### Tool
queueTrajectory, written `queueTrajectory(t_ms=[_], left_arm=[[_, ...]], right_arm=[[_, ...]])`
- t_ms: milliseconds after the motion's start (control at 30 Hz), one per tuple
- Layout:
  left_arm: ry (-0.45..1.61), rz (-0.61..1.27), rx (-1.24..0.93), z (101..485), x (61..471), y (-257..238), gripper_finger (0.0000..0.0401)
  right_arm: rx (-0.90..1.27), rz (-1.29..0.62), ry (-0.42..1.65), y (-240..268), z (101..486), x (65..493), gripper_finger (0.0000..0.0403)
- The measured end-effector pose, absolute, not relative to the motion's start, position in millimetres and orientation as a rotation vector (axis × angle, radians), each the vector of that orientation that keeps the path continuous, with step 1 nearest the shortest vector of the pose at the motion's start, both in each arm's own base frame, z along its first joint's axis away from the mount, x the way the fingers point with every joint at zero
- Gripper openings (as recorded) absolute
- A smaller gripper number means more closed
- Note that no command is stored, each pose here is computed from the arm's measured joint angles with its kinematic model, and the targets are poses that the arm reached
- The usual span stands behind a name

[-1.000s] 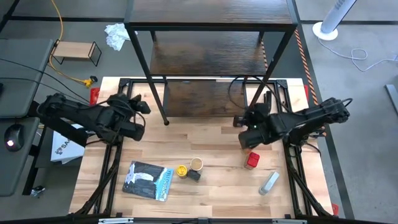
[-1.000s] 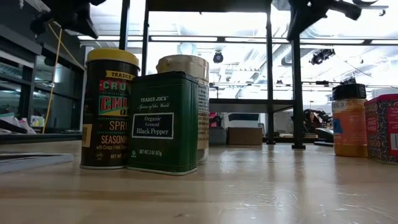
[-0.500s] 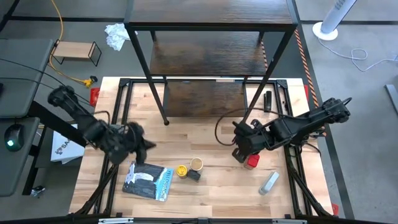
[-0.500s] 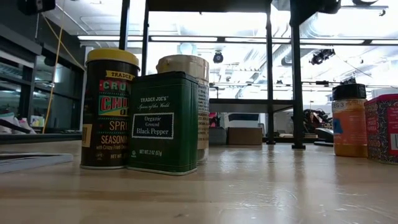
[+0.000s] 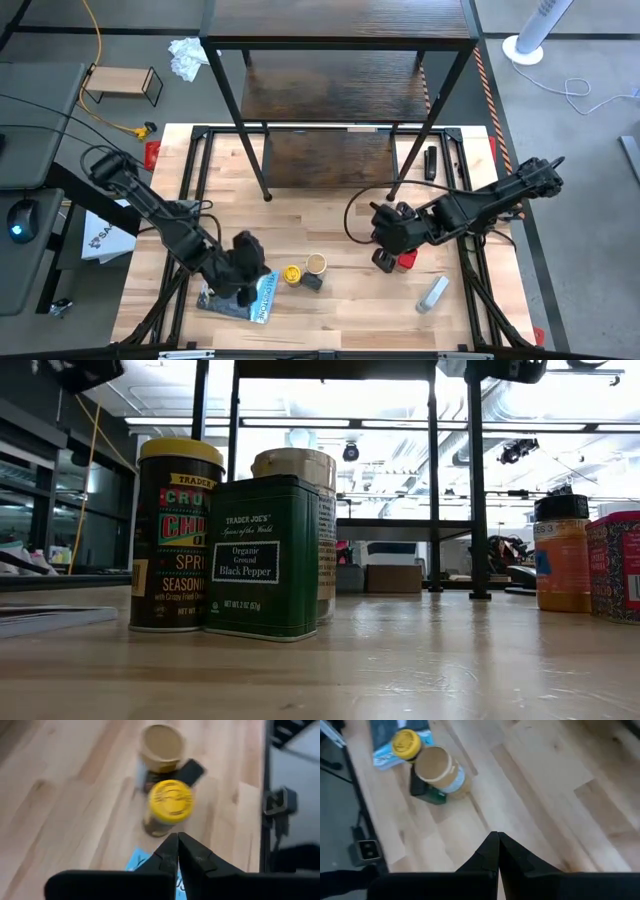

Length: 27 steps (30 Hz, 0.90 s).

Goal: Shelf spices
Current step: Put the gold seasoning bottle on the shelf

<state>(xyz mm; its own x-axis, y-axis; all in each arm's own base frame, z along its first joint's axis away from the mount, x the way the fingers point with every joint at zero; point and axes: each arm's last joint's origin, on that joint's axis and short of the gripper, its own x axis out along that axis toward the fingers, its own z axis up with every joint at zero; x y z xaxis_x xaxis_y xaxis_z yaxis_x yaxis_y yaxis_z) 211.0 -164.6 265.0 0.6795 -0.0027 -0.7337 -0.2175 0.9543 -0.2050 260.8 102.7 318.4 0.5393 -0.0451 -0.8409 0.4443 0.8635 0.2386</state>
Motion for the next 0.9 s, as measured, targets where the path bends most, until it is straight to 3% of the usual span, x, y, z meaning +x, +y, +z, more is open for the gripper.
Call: queueTrajectory(t_ms=[233,567,700,900], left_arm=[[0.774,0.001,-0.088,261,224,-171,0.0094],[0.695,-0.018,-0.273,274,231,-169,0.0251],[0.692,0.012,-0.357,275,232,-167,0.0277],[0.693,0.057,-0.481,275,232,-167,0.028]], right_arm=[[0.56,-0.31,0.96,109,319,260,0.0],[0.548,-0.293,0.967,116,319,256,0.0],[0.495,-0.271,0.989,119,318,253,0.0],[0.387,-0.249,1.001,121,317,250,0.0]])
